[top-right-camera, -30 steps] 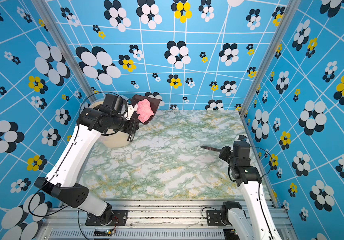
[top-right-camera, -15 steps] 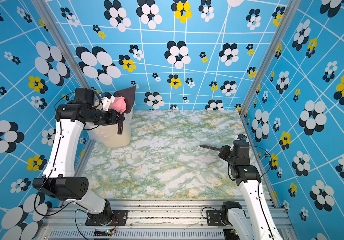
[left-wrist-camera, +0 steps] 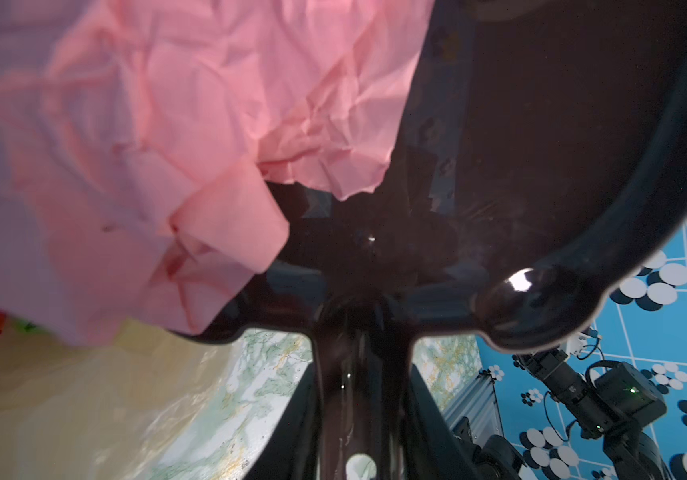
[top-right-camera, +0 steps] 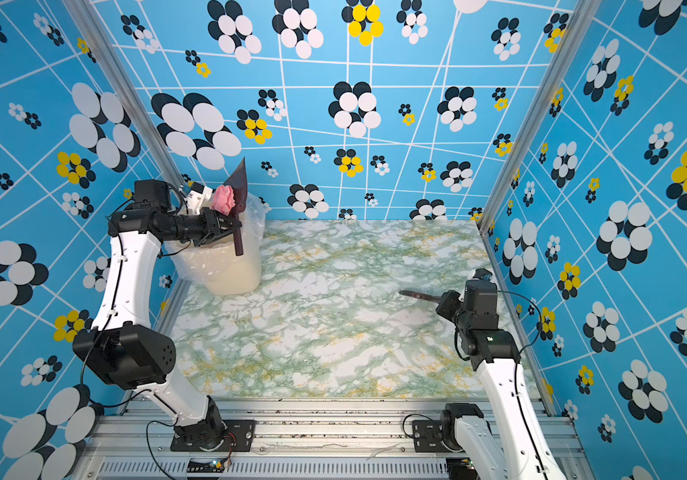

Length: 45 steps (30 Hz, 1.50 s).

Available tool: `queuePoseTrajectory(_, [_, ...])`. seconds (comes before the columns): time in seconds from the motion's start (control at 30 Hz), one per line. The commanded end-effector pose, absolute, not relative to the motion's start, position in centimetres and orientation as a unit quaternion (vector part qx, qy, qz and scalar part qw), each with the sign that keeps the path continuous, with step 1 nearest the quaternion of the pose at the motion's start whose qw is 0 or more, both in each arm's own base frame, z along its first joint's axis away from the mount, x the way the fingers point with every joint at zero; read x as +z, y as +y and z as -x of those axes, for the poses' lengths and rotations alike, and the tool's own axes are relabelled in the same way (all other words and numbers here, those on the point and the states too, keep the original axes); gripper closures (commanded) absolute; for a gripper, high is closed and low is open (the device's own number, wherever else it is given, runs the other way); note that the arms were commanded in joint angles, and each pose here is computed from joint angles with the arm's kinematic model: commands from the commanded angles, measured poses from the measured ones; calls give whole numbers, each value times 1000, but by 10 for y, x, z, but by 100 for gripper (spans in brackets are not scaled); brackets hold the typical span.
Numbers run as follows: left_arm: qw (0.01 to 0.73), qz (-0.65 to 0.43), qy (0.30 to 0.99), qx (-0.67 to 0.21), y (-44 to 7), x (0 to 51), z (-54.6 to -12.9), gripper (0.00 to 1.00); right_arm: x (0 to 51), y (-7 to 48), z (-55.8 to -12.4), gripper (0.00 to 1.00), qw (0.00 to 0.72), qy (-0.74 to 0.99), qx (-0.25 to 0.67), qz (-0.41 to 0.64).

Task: Sweep away the paper scraps from the table
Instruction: 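Tip the dustpan over the cream bin with the left gripper, then bring the empty dustpan over the table with left gripper while right brush lifts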

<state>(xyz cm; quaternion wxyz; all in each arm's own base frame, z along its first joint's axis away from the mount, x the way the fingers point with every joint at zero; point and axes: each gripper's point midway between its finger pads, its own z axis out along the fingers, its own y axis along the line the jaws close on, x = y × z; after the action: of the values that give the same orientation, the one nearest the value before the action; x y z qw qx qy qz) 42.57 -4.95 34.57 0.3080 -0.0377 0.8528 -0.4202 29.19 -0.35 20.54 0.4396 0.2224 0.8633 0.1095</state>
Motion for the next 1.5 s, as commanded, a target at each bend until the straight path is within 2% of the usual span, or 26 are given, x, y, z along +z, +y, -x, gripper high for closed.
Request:
queuePoseTrajectory(0.0, [325, 24, 808, -491, -54, 371, -430, 100, 215, -4, -298, 100, 460, 850, 122, -226])
queuePoseTrajectory(0.23, [323, 39, 747, -580, -48, 385, -429, 100, 219, -4, -298, 100, 465, 848, 120, -224])
queuePoseTrajectory(0.63, [321, 49, 736, -593, -40, 389, -418, 100, 222, -5, -298, 100, 463, 852, 113, -217])
queuePoseTrajectory(0.77, [341, 38, 738, -580, -43, 399, -412, 100, 228, -3, -299, 100, 478, 844, 122, -212])
queuePoseTrajectory(1.0, [381, -21, 776, -502, -80, 412, -382, 100, 257, 14, -304, 100, 532, 808, 181, -178])
queuePoseTrajectory(1.47, [379, -172, 864, -284, -188, 349, -343, 100, 320, 37, -313, 100, 580, 756, 267, -148])
